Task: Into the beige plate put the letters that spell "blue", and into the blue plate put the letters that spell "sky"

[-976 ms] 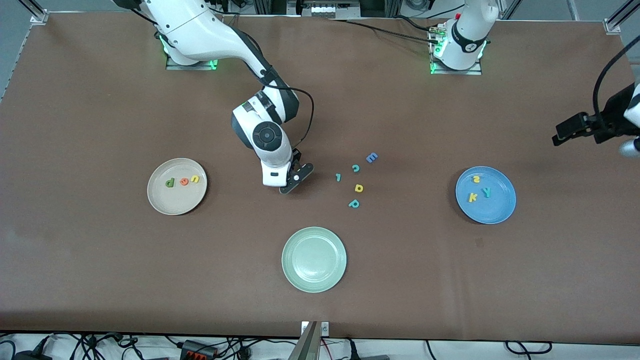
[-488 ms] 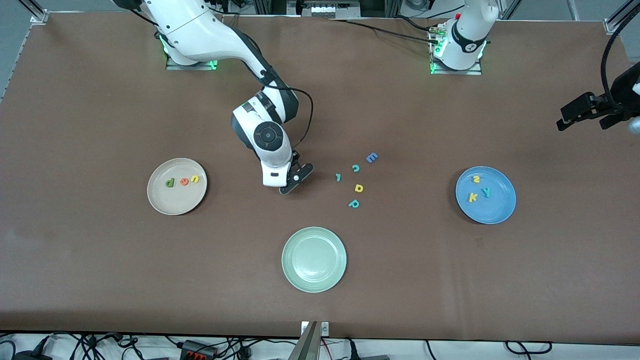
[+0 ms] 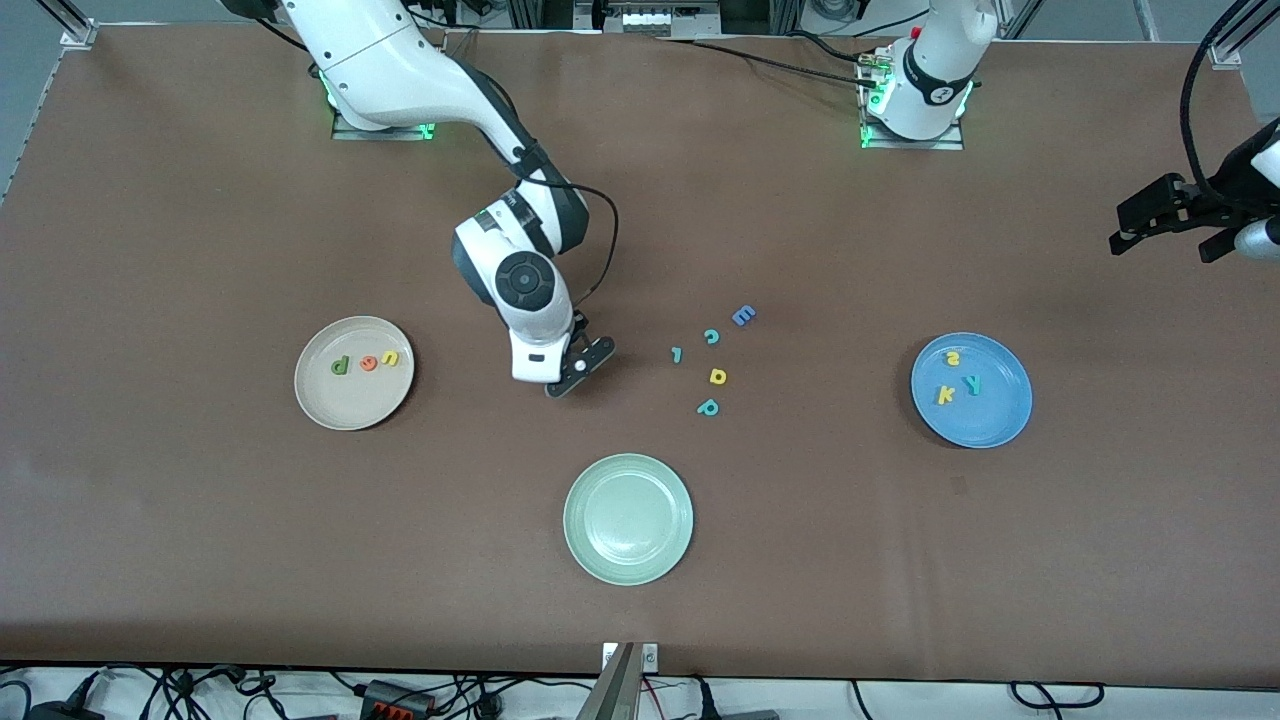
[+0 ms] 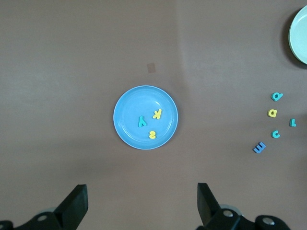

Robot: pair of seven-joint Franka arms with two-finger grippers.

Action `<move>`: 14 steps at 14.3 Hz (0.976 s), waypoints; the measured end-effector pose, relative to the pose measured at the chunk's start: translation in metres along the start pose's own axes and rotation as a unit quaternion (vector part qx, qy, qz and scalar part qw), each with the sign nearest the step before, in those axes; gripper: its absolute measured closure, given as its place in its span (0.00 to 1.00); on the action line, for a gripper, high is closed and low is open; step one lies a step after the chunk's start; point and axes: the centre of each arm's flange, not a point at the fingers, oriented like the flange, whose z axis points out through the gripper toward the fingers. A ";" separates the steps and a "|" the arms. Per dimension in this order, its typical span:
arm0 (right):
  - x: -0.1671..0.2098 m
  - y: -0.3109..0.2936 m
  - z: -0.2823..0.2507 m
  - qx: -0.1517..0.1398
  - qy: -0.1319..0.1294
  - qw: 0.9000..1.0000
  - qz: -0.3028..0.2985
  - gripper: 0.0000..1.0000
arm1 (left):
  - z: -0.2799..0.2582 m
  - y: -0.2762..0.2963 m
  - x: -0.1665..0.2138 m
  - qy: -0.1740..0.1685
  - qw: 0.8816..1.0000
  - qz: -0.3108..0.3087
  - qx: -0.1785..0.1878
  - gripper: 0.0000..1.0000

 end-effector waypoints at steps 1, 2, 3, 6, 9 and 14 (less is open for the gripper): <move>-0.003 0.022 -0.009 -0.005 -0.010 1.000 0.016 0.90 | -0.001 0.000 0.000 0.001 1.000 0.000 0.000 0.00; -0.009 0.048 -0.022 -0.009 -0.020 0.999 0.036 0.90 | -0.001 -0.001 0.001 0.002 1.000 0.000 0.000 0.00; -0.018 0.076 -0.034 -0.011 -0.032 0.998 0.058 0.90 | -0.003 -0.001 0.003 0.004 1.000 0.001 0.001 0.00; -0.061 0.168 -0.051 0.000 -0.071 0.989 0.132 0.90 | -0.008 0.000 0.014 0.011 1.000 0.001 0.002 0.00; -0.104 0.222 -0.036 0.020 -0.103 0.980 0.167 0.90 | -0.006 0.000 0.020 0.011 1.000 -0.003 0.003 0.00; -0.131 0.210 -0.002 0.036 -0.145 0.974 0.169 0.90 | -0.006 0.000 0.021 0.012 1.000 -0.004 0.003 0.00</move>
